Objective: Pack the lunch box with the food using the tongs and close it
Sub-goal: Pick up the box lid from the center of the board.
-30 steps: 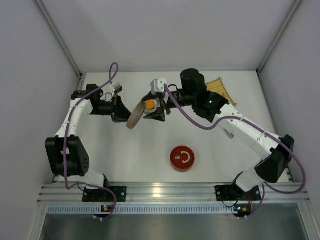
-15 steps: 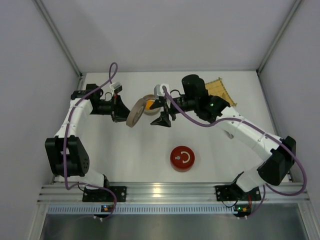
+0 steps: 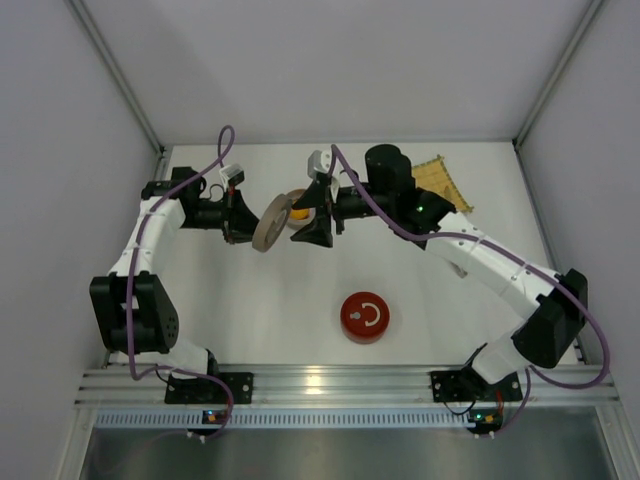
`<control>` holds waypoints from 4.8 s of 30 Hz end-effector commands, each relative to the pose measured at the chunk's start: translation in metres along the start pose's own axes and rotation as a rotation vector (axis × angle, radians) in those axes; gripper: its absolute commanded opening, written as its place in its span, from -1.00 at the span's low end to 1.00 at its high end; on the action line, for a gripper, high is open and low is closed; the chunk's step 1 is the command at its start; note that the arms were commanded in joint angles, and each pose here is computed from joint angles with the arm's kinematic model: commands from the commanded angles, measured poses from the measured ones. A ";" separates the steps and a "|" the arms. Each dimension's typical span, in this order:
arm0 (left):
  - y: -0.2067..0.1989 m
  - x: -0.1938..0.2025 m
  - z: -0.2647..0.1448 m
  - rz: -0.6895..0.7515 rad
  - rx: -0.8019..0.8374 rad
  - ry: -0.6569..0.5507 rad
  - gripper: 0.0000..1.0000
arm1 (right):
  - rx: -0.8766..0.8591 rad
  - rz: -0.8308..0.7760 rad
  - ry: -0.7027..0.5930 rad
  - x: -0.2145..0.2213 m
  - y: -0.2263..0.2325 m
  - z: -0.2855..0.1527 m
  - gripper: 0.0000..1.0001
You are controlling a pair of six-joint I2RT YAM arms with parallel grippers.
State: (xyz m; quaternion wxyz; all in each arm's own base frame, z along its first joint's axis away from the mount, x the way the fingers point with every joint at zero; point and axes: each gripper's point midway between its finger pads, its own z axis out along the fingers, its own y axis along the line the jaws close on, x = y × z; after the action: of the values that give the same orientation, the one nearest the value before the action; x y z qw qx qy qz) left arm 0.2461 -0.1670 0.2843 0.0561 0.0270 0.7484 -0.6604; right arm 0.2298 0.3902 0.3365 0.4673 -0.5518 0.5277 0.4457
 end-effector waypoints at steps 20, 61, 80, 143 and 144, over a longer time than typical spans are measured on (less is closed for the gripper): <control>-0.034 0.002 -0.004 0.023 0.226 0.011 -1.00 | -0.089 -0.092 -0.109 -0.050 0.018 0.018 0.40; -0.039 0.000 -0.009 0.046 0.220 -0.015 -1.00 | 0.045 -0.011 0.042 -0.019 0.028 0.014 0.21; -0.031 -0.008 -0.024 0.075 0.207 -0.099 -1.00 | 0.175 0.033 0.043 -0.034 0.019 0.055 0.61; -0.033 -0.007 -0.028 0.153 0.192 -0.138 -1.00 | 0.163 0.041 0.096 -0.017 0.022 0.066 -0.70; -0.032 -0.007 -0.028 0.148 0.192 -0.137 -1.00 | 0.163 0.041 0.096 -0.017 0.022 0.066 -0.88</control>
State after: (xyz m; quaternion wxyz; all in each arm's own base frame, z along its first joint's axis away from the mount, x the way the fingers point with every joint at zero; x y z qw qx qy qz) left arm 0.2515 -0.1388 0.2751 0.1395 0.0524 0.7439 -0.6514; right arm 0.2135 0.4475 0.3385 0.4688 -0.5173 0.6070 0.3798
